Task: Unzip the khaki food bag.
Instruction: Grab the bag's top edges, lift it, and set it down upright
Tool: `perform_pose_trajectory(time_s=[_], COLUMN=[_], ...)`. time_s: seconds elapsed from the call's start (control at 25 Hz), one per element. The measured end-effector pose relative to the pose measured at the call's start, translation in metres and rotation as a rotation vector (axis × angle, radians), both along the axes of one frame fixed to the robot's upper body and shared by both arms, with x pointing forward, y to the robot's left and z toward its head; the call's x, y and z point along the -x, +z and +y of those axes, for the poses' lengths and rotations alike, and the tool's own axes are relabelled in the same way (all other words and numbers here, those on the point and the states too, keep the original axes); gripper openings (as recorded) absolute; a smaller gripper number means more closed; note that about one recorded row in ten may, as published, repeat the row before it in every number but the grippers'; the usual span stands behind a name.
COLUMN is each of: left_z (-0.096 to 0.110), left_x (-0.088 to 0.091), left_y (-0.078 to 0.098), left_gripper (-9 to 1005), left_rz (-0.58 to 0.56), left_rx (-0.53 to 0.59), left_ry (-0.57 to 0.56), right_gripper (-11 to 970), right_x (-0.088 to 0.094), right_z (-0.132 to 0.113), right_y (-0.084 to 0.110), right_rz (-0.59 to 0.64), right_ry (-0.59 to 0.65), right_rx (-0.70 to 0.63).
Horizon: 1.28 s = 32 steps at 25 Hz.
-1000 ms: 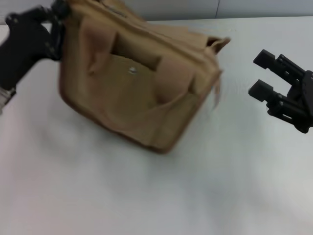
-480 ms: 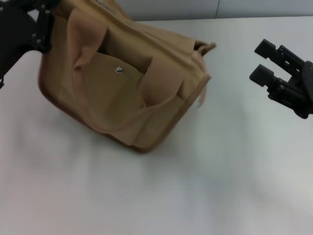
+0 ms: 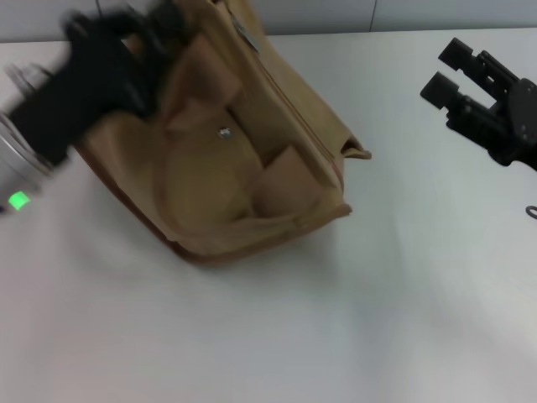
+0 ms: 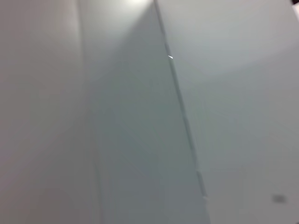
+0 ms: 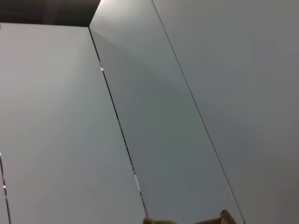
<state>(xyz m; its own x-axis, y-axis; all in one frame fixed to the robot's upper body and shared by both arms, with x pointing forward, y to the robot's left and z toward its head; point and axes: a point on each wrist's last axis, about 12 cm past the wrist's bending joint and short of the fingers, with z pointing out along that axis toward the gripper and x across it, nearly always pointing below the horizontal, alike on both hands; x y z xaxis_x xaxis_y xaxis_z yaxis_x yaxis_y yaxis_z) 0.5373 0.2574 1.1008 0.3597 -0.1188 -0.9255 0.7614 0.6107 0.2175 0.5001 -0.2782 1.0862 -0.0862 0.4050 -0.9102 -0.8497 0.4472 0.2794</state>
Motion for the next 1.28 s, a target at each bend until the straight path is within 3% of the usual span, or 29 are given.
perform_pose_trajectory(time_s=[0.28,0.64,0.84,1.28], left_z=[-0.033,-0.049,-0.055,-0.06], left_x=[0.024,0.037,0.037,0.037], left_y=[-0.032,-0.031,-0.033,-0.038], left_gripper=[30,30,30,26], left_rz=[0.071,0.109,0.132,0.163], left_rx=[-0.015,0.062,0.063,0.03], left_ry=[-0.078,-0.196,-0.202,-0.212], right_gripper=[825,825,825,826], right_x=[0.023,0.039,0.045,0.047], right_z=[0.011,0.019,0.04,0.069], right_y=[-0.027,-0.042,-0.052,-0.064], right_rz=[-0.195,-0.375,-0.446,-0.452], right_ry=[-0.185,-0.457,-0.517,-0.595], right_rx=[0.148,0.287,0.407,0.566])
